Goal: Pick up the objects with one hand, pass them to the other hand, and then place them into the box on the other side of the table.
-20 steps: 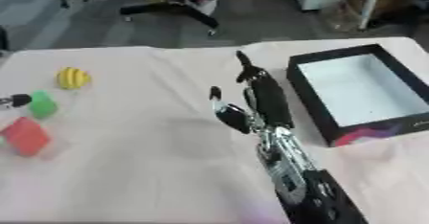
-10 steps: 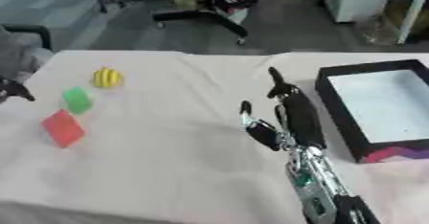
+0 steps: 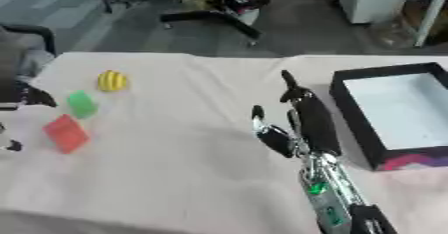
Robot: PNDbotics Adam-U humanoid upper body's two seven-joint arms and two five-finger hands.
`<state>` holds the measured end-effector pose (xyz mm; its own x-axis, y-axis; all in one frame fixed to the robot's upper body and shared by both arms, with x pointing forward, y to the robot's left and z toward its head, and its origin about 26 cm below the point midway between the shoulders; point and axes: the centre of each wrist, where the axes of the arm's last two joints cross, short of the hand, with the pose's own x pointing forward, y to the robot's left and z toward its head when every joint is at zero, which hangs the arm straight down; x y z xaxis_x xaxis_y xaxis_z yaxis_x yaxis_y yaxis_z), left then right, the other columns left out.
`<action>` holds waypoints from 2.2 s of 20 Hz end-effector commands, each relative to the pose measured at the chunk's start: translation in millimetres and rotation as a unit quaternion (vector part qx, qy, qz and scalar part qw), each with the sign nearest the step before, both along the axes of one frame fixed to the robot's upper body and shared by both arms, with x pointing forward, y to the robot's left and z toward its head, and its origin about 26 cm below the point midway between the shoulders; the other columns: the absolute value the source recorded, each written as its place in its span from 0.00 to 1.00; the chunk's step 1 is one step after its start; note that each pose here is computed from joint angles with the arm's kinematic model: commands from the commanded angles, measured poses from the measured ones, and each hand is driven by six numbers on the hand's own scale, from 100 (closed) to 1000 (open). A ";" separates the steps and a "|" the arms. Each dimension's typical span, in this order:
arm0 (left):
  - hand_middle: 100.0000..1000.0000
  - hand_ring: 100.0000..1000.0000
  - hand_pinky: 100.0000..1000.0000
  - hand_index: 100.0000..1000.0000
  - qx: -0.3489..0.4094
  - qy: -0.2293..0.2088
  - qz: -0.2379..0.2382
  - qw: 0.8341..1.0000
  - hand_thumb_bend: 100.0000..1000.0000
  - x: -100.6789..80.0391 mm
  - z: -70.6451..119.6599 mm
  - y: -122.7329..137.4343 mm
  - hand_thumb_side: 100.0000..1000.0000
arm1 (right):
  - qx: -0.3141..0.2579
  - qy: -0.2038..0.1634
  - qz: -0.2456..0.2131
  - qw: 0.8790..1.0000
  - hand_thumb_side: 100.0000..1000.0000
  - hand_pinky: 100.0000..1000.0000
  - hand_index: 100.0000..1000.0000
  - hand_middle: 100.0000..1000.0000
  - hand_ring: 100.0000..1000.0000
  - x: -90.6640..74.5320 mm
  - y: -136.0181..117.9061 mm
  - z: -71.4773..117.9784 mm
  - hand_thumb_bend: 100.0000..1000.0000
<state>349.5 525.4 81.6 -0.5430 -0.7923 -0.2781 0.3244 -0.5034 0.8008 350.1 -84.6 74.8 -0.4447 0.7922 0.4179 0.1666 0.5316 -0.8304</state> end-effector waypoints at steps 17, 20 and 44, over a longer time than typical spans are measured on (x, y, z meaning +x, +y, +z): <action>0.36 0.39 0.67 0.46 -0.107 -0.133 0.004 0.985 0.03 25.8 24.7 -17.4 0.18 | 0.008 -0.013 0.007 1.000 0.45 0.34 1.00 0.53 0.77 -1.2 6.6 8.9 0.15; 0.36 0.38 0.66 0.45 -0.193 -0.191 -0.016 0.962 0.13 52.3 46.2 -52.6 0.16 | -0.007 -0.015 0.011 1.000 0.45 0.35 1.00 0.55 0.78 -2.2 8.8 10.8 0.16; 0.42 0.43 0.64 0.48 -0.630 0.187 -0.078 0.749 0.71 95.8 27.3 -338.7 0.01 | -0.305 -0.078 0.007 0.949 0.40 0.92 0.94 0.83 0.88 -9.0 37.5 42.1 0.34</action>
